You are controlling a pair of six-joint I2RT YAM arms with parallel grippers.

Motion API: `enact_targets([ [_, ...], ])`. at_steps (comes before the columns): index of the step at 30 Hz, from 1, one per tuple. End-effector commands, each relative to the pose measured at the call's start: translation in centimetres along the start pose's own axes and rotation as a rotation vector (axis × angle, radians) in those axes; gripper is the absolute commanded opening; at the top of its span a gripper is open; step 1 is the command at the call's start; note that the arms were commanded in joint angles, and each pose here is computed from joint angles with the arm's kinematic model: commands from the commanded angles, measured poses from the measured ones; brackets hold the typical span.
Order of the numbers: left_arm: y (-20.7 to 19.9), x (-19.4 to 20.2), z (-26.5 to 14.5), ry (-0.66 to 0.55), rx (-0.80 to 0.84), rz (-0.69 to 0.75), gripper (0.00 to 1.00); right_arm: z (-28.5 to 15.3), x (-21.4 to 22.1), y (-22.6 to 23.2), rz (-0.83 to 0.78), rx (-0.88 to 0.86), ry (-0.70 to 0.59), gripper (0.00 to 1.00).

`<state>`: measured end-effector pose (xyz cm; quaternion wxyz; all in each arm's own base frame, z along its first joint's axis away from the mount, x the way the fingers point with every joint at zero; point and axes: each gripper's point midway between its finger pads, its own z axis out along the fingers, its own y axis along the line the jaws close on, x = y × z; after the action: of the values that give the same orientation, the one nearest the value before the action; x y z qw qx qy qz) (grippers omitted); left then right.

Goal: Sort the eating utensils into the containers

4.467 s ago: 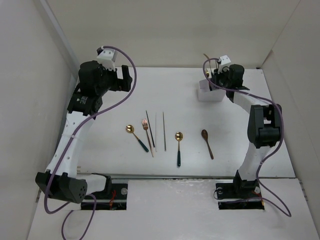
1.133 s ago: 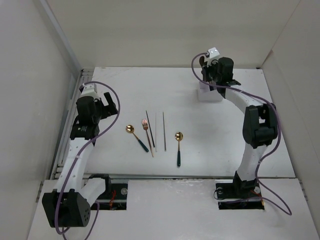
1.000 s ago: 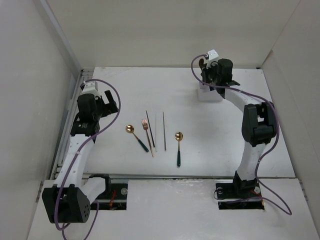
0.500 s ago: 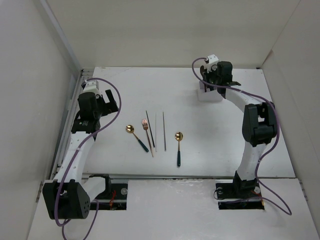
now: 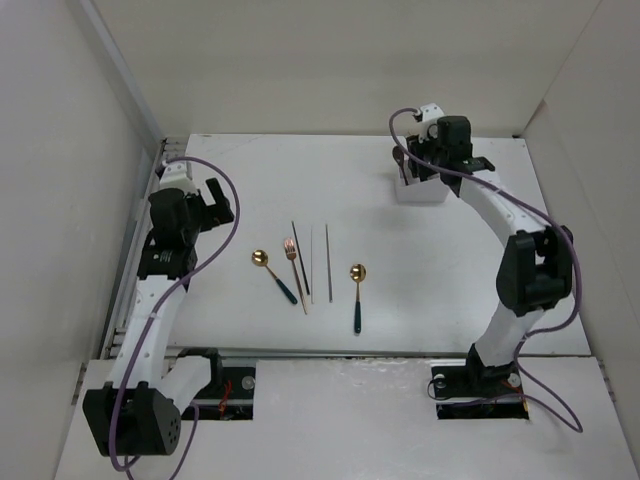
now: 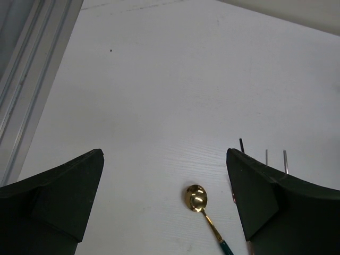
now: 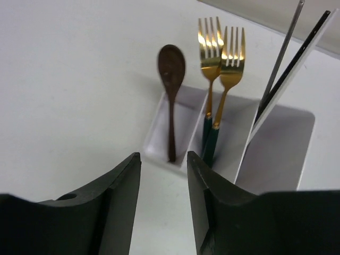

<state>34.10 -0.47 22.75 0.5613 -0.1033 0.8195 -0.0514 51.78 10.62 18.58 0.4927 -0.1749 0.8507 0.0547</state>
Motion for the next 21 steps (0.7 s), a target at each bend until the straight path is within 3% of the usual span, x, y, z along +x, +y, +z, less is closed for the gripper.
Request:
enact_targets([
  [1, -0.3, -2.3, -1.4, -0.102, 0.016, -0.008, 1.00, -4.9, 0.2, 4.2, 0.046, 0.031, 0.101, 0.46],
  [4, -0.4, -1.5, -1.5, -0.091, 0.025, -0.030, 1.00, -7.8, 6.4, 9.3, 0.120, 0.026, 0.298, 0.48],
  [9, -1.4, 0.1, -2.2, -0.084, 0.065, -0.028, 1.00, -12.3, 12.0, 17.7, 0.250, -0.051, 0.413, 0.68],
  [14, -2.0, 1.0, -2.8, -0.086, 0.078, -0.037, 1.00, -15.2, 17.8, 24.9, 0.162, -0.189, 0.568, 0.70],
  [21, -2.1, 0.8, -3.7, -0.115, 0.086, -0.038, 1.00, -15.6, 22.5, 28.5, 0.136, -0.222, 0.669, 0.67],
])
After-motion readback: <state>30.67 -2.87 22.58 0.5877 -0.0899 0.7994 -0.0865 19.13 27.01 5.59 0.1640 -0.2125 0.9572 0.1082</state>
